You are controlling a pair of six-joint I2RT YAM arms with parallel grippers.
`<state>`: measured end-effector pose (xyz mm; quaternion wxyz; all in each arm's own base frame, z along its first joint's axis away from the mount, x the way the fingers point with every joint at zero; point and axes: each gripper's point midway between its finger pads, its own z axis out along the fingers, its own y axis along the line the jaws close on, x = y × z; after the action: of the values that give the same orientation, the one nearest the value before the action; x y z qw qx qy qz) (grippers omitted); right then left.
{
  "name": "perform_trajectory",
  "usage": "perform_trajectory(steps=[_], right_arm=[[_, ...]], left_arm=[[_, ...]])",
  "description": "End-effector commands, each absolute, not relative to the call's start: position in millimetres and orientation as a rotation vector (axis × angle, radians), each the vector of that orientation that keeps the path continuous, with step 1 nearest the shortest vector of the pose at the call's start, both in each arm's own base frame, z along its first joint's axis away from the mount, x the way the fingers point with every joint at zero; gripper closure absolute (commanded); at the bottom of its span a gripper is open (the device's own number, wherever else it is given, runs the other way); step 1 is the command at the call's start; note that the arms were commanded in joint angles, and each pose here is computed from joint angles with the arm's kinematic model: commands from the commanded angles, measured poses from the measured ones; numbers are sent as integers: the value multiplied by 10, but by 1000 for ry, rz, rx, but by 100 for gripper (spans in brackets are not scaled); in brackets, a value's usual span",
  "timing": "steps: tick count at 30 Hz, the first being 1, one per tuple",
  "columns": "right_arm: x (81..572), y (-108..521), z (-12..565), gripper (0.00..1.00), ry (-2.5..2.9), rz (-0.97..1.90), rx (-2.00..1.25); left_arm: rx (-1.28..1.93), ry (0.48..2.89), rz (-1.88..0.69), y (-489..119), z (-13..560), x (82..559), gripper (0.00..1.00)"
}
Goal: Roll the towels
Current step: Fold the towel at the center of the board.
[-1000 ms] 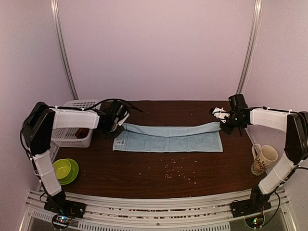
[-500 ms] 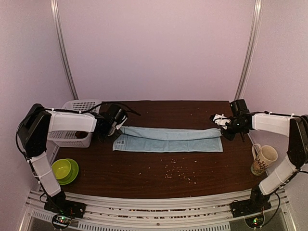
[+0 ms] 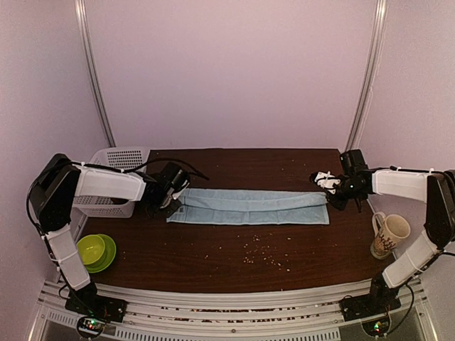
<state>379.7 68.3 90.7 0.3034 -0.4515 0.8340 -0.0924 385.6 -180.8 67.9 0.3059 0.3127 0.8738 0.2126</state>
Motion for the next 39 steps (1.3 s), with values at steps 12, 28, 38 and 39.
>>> perform_trajectory(steps=[12,28,38,39], right_arm=[[3683,604,748,96,2202,-297,-1273],[3569,487,865,55,2191,-387,-1319],[3956,425,1642,22,2192,-398,-884],[3970,473,1664,17,2194,-353,-858]], left_arm=[[809,2320,488,-1894,681,3649,84],[719,2293,457,-1876,913,3422,26],[591,2148,373,-2019,1474,3556,2],[588,2148,383,-2050,1442,3604,2]])
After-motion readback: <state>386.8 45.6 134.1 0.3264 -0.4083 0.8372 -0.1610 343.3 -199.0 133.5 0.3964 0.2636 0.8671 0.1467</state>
